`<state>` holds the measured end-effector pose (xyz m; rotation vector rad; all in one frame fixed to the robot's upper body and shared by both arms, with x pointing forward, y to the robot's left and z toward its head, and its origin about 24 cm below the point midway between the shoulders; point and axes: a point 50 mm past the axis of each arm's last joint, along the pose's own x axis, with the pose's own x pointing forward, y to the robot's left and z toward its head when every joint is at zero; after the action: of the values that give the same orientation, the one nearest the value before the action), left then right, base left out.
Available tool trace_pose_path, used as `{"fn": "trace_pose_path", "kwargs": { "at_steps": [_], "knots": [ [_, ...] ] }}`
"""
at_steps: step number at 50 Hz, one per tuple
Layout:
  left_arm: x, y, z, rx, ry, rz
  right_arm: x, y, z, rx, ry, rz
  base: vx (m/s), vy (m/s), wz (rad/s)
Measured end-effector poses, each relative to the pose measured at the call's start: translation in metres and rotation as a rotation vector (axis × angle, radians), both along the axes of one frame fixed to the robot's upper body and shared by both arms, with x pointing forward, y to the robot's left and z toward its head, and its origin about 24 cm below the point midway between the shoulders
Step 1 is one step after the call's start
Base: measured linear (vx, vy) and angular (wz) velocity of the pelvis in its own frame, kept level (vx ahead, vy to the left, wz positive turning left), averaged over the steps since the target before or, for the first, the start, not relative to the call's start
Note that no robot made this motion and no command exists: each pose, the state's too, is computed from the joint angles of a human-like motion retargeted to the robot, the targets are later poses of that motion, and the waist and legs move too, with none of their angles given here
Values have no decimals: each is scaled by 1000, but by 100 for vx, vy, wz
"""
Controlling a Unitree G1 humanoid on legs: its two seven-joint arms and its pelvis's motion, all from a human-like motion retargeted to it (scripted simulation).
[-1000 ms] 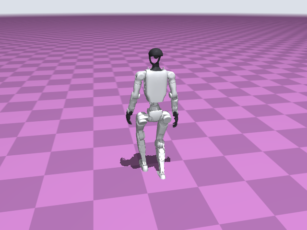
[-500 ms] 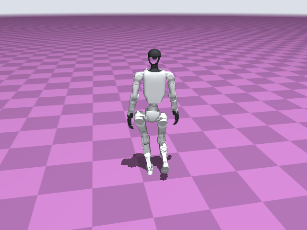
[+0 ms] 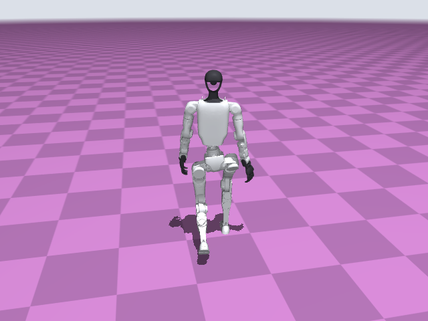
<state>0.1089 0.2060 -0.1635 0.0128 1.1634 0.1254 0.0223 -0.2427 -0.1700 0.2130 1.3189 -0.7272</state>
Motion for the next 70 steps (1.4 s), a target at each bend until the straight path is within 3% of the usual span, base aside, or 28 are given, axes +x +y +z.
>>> {"fn": "trace_pose_path", "kwargs": {
  "at_steps": [8,26,37,55,63,70],
  "knots": [
    [-3,-3,-1,-12,6,-76,26,-18,7,-41,-86,70,56,-10,-10],
    [-20,1,-3,27,9,-6,99,-24,28,-139,-294,190,59,-1,-6],
    [-52,16,-8,22,146,98,79,-6,15,-25,-261,140,61,2,-19],
    [100,18,48,183,-317,-125,-16,-14,3,-59,77,-16,59,-4,-15],
    [56,10,22,97,-164,-36,-37,-18,5,-55,122,-61,60,-14,-26],
    [11,8,4,70,10,-86,1,-30,9,-79,-1,-16,53,-13,-21]
  ]
}}
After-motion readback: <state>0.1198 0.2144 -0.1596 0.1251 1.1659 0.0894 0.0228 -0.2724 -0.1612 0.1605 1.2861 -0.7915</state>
